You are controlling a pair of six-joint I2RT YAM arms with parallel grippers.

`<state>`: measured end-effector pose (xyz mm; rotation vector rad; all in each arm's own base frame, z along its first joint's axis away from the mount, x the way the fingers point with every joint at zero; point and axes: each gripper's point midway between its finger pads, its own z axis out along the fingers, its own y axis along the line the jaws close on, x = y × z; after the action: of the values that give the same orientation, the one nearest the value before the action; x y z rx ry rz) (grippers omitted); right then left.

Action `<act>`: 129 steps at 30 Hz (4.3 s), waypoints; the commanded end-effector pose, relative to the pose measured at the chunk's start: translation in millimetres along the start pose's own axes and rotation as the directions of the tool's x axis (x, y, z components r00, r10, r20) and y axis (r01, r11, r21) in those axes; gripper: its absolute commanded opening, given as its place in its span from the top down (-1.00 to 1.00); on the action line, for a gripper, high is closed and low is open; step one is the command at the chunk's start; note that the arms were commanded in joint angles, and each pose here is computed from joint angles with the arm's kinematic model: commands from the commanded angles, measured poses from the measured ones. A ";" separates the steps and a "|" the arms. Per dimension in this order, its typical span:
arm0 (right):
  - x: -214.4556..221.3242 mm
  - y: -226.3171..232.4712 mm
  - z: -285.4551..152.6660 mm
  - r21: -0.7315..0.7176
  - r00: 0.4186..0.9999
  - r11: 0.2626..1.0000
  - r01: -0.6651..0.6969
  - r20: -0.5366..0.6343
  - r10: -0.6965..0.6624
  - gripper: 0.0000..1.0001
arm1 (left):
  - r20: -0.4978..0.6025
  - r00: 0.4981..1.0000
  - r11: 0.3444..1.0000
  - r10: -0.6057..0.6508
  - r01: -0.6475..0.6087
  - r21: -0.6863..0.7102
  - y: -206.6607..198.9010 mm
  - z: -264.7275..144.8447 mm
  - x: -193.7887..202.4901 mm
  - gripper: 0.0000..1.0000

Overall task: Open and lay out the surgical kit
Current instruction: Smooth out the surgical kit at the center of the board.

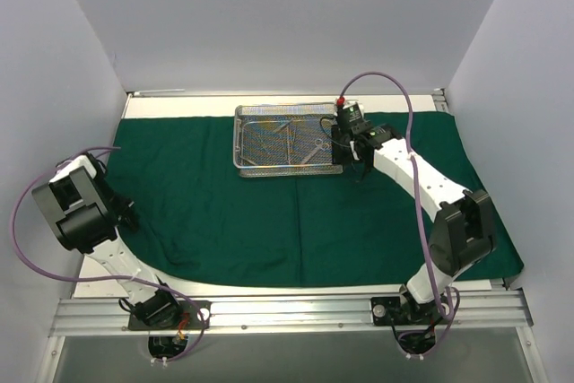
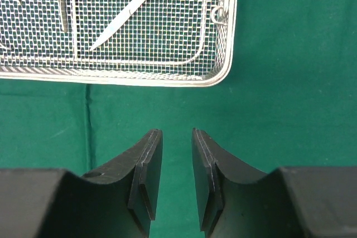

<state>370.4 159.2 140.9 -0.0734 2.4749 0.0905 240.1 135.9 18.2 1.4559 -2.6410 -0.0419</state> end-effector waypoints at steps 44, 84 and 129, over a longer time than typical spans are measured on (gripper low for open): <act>-5.9 -24.9 -43.5 -0.050 0.990 0.996 -0.068 0.121 0.073 0.44 | 0.167 0.944 0.956 0.285 -0.292 0.023 -76.7 -31.9 -11.8 0.95; -13.9 -7.6 -20.2 -0.120 0.996 0.990 -0.069 0.042 0.075 0.42 | 0.267 0.963 0.992 -0.041 0.008 0.125 12.1 -109.4 -1.4 0.88; 148.3 -139.7 87.6 0.209 0.738 0.817 -0.537 -0.352 0.575 1.00 | -0.010 0.975 0.971 0.224 -0.222 0.092 -146.2 23.4 -84.7 0.95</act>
<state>365.8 36.7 6.8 0.6857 2.6767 0.3796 399.3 82.7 13.0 1.1456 -2.7194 0.2676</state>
